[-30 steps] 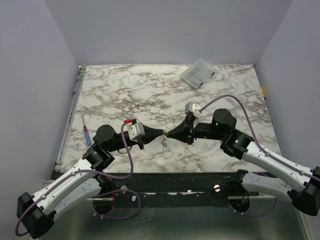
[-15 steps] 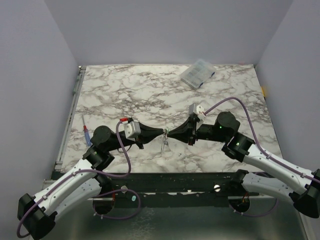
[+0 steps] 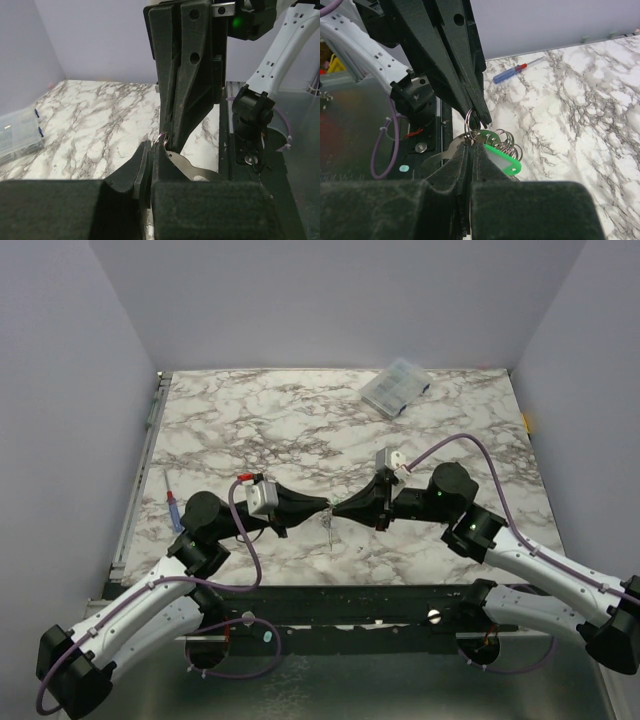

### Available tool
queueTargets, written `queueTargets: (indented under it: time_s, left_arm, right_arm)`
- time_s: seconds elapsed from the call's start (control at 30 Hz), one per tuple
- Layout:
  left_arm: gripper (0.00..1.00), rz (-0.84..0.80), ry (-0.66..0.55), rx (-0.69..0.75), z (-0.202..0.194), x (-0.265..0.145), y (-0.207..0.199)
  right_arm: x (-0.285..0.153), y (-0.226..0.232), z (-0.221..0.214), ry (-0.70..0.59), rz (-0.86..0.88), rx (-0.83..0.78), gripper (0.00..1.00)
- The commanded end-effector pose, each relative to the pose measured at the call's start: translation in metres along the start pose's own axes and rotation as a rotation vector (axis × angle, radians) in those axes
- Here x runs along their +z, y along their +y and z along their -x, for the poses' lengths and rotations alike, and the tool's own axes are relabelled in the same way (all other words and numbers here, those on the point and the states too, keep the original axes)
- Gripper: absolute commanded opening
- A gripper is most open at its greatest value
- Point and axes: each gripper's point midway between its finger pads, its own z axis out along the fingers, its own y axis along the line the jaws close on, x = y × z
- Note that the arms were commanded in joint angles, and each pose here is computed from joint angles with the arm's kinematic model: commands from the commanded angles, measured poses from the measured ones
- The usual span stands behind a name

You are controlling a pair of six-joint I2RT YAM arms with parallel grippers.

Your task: Put the keys on the keyring

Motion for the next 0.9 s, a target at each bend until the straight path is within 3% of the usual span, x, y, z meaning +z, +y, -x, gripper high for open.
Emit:
queueTargets:
  time_s: [0.0,0.4,0.87]
  left_arm:
    - [0.00,-0.046,-0.126,0.042,0.032,0.001,-0.007]
    - [0.00,-0.101,-0.162,0.005,0.039,0.000,-0.017]
    - [0.00,-0.149,-0.133,-0.022,0.032,0.003,-0.022]
  right_arm:
    - [0.003,0.016,-0.010,0.031,0.102,0.013,0.01]
    - [0.001,0.021,0.013,-0.009,0.133,-0.060,0.01]
    - [-0.007,0.036,0.019,0.050,0.201,-0.072,0.01]
